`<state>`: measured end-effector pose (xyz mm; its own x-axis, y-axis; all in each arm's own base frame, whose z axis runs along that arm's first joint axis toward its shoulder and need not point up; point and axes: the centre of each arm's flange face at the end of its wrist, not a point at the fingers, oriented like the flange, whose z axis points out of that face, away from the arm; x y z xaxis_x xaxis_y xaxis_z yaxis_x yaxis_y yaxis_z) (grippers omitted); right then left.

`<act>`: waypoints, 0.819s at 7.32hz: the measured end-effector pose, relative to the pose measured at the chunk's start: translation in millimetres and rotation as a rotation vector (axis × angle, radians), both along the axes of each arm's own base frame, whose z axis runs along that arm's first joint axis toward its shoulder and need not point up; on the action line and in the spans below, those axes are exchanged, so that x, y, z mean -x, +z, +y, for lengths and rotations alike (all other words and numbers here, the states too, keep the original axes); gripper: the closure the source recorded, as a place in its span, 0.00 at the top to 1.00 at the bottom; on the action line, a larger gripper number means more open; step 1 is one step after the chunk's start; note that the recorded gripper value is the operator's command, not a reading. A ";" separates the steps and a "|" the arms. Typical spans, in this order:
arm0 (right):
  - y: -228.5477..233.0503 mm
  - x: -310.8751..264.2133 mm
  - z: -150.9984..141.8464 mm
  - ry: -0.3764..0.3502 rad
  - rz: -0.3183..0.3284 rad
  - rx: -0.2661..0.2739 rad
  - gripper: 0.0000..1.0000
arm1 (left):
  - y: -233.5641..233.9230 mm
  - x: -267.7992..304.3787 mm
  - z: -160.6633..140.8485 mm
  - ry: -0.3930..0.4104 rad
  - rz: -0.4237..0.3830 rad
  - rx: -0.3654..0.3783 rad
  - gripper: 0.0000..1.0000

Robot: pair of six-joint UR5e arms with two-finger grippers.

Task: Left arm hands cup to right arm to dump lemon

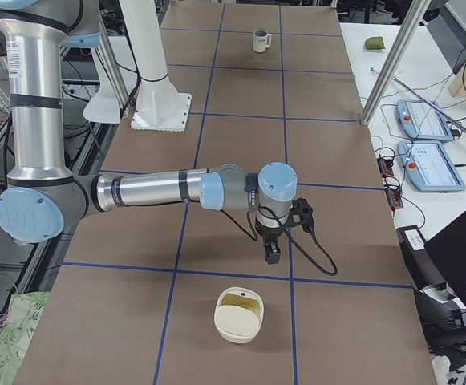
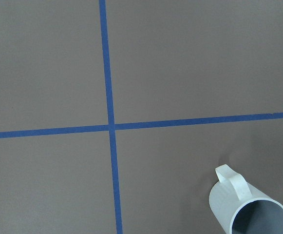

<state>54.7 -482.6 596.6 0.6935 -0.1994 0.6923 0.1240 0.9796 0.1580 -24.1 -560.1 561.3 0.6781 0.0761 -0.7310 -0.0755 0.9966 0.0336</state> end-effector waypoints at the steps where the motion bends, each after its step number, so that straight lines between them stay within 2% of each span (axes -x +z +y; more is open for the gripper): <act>1: -1.2 3.2 3.2 -0.001 -0.030 0.003 1.00 | -1.5 0.4 1.4 0.000 0.001 -0.004 1.00; 3: -3.2 19.6 4.9 -0.036 -0.035 -0.024 1.00 | 0.7 1.5 16.8 0.000 -0.003 -0.019 1.00; 5: -22.0 33.7 0.9 -0.070 -0.030 -0.112 1.00 | -3.5 -0.3 20.9 0.004 -0.002 -0.042 1.00; 6: -26.8 36.4 1.5 -0.079 -0.027 -0.134 1.00 | -4.7 -1.4 20.9 0.006 0.004 -0.047 1.00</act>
